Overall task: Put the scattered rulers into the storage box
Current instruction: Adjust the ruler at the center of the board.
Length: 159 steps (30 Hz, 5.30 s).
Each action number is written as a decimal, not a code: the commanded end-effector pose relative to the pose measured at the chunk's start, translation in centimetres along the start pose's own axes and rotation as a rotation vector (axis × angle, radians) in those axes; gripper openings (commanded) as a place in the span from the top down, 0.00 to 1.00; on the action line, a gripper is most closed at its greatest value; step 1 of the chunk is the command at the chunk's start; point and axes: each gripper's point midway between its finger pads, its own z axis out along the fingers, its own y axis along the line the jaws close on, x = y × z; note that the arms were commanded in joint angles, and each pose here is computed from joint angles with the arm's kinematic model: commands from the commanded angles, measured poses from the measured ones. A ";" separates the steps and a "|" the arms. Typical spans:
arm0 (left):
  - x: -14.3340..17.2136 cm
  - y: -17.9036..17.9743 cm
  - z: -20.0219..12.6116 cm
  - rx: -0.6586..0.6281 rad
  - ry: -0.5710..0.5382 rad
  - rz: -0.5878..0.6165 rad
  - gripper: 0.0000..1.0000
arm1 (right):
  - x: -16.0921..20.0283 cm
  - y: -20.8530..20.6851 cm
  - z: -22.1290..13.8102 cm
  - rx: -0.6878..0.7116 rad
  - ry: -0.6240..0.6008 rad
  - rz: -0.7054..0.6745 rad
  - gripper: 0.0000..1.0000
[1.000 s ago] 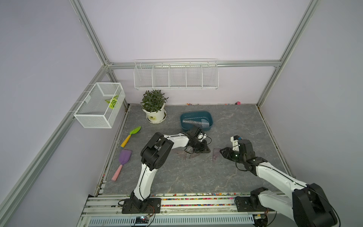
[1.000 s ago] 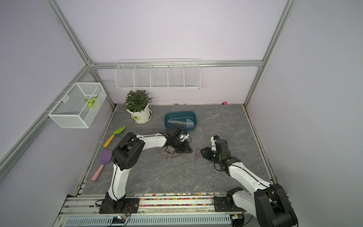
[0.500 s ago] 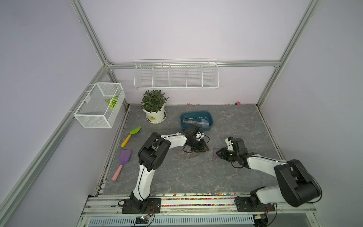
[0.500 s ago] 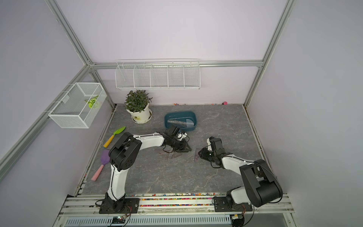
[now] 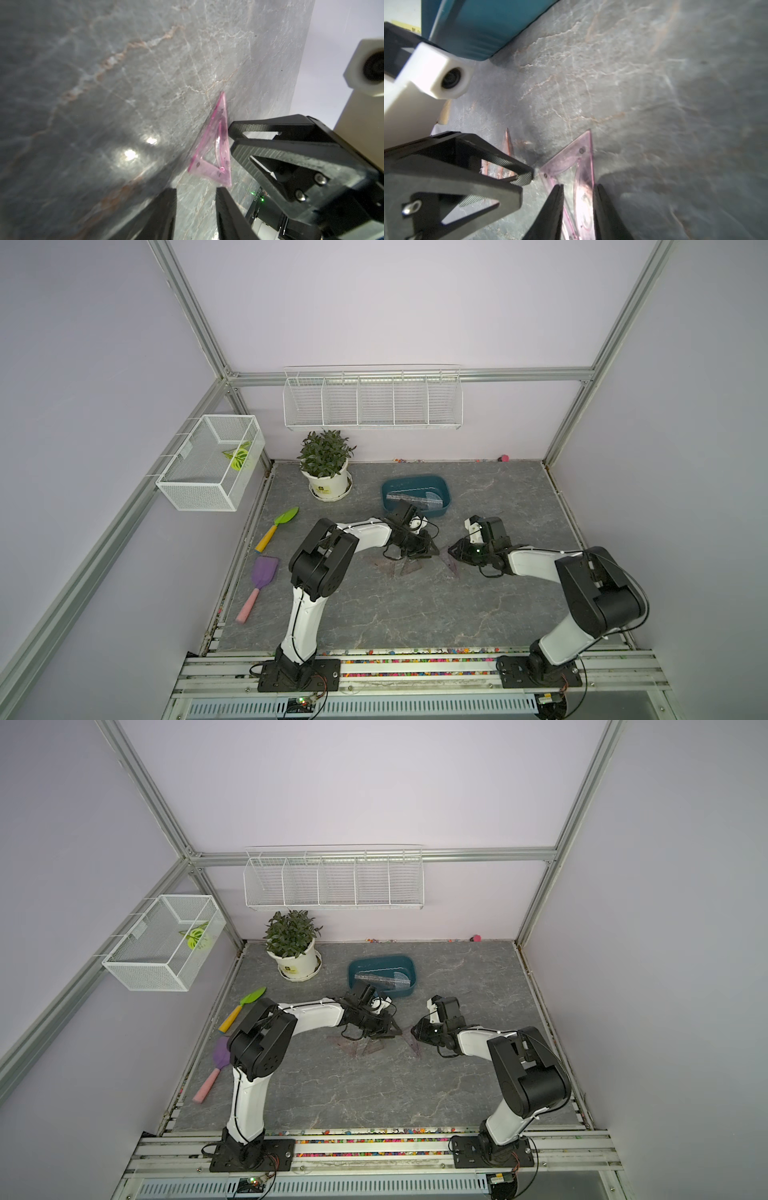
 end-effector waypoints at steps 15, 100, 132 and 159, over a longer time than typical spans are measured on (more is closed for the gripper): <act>-1.2 1.9 -0.4 -0.084 -0.026 -0.019 0.62 | -0.9 2.3 -2.2 -0.046 0.001 -0.115 0.85; 0.8 3.5 3.7 -0.103 0.090 -0.064 0.62 | 2.9 -0.3 -3.1 -0.020 0.013 -0.030 1.00; 1.1 2.6 -0.9 -0.124 0.013 -0.047 0.61 | 2.4 -1.0 -5.1 0.079 -0.008 -0.067 0.84; -0.1 -0.1 4.4 -0.073 0.106 0.008 0.59 | 10.4 3.2 -1.3 -0.081 0.090 -0.111 0.85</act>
